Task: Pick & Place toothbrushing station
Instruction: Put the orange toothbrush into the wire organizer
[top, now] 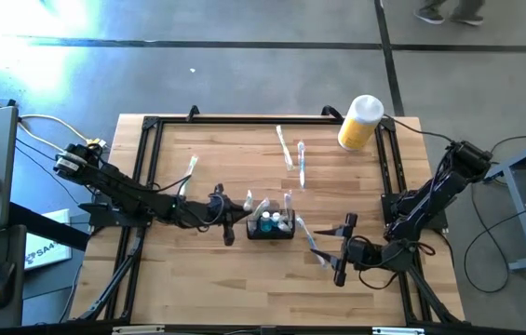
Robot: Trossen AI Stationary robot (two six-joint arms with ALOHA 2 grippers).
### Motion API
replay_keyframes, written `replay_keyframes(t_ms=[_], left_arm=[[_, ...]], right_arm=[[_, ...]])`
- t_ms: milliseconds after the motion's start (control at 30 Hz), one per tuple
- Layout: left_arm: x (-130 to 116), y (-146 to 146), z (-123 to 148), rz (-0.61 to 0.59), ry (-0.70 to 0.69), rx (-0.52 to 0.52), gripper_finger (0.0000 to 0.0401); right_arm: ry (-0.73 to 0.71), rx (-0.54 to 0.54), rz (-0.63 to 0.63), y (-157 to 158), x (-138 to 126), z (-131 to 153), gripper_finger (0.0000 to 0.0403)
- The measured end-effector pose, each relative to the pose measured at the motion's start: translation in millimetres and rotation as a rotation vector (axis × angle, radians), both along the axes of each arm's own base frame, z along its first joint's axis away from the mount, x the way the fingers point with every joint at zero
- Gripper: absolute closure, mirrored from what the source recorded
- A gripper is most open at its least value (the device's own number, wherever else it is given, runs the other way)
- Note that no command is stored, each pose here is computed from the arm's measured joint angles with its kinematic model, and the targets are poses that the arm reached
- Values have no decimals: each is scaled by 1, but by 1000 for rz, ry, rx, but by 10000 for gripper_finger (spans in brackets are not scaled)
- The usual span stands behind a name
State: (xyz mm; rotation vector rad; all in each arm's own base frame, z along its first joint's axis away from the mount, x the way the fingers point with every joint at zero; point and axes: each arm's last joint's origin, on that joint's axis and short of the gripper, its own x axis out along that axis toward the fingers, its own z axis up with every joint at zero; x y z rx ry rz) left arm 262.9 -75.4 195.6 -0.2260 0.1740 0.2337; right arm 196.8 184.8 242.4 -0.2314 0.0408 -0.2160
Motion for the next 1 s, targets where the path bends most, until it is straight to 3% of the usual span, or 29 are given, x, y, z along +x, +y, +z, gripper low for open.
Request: replay_keyframes(t_ms=[267,1000], left_arm=[[0,0,-1,-5,6,-3,386],[2,-2,2,-42,-7,-56,267]], right_arm=[[-1,2,0,0,0,0,200],[4,-10,-1,0,0,0,200]])
